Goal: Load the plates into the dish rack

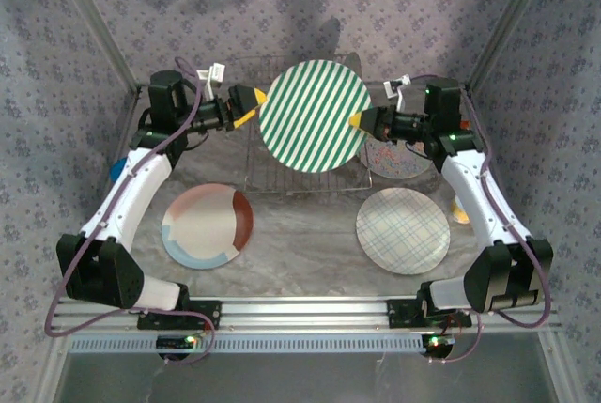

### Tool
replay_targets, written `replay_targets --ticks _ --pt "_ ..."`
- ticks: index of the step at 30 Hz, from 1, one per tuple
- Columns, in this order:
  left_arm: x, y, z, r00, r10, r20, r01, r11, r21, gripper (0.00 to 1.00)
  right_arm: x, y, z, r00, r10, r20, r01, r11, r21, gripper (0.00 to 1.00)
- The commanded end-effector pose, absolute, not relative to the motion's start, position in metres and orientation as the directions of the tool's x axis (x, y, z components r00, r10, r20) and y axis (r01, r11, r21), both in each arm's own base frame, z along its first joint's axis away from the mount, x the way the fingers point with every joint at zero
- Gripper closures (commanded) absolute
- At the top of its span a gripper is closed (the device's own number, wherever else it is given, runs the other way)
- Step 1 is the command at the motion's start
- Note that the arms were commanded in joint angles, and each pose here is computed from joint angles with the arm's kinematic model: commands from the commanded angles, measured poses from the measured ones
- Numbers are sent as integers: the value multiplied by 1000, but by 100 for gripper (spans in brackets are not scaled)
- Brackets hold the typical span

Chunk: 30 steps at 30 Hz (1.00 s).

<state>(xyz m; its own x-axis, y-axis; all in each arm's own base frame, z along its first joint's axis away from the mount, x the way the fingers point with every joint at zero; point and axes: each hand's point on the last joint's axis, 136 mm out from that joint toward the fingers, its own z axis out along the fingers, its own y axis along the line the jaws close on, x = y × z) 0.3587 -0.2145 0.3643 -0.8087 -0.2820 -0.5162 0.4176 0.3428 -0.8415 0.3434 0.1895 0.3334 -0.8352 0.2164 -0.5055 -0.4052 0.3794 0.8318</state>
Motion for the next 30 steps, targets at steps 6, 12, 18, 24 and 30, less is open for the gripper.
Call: replay_targets --ticks 6,12,18,24,30 --pt "347 -168 407 -705 -316 -635 457 483 -747 1 350 165 361 -755 308 -579 -355 550 756 100" --pt "349 -136 404 -686 -297 -664 401 607 -686 1 360 148 373 -685 374 -626 -239 696 677 100" --pt "358 -116 392 -649 -283 -706 348 715 -606 1 366 148 377 -637 360 -682 -152 809 568 100" --pt "368 -92 354 -633 -259 -730 243 829 -505 1 375 147 375 -560 246 -791 -9 953 303 100" --pt "366 -71 328 -590 -261 -764 151 894 -422 1 398 155 371 -523 142 -840 121 988 92 100"
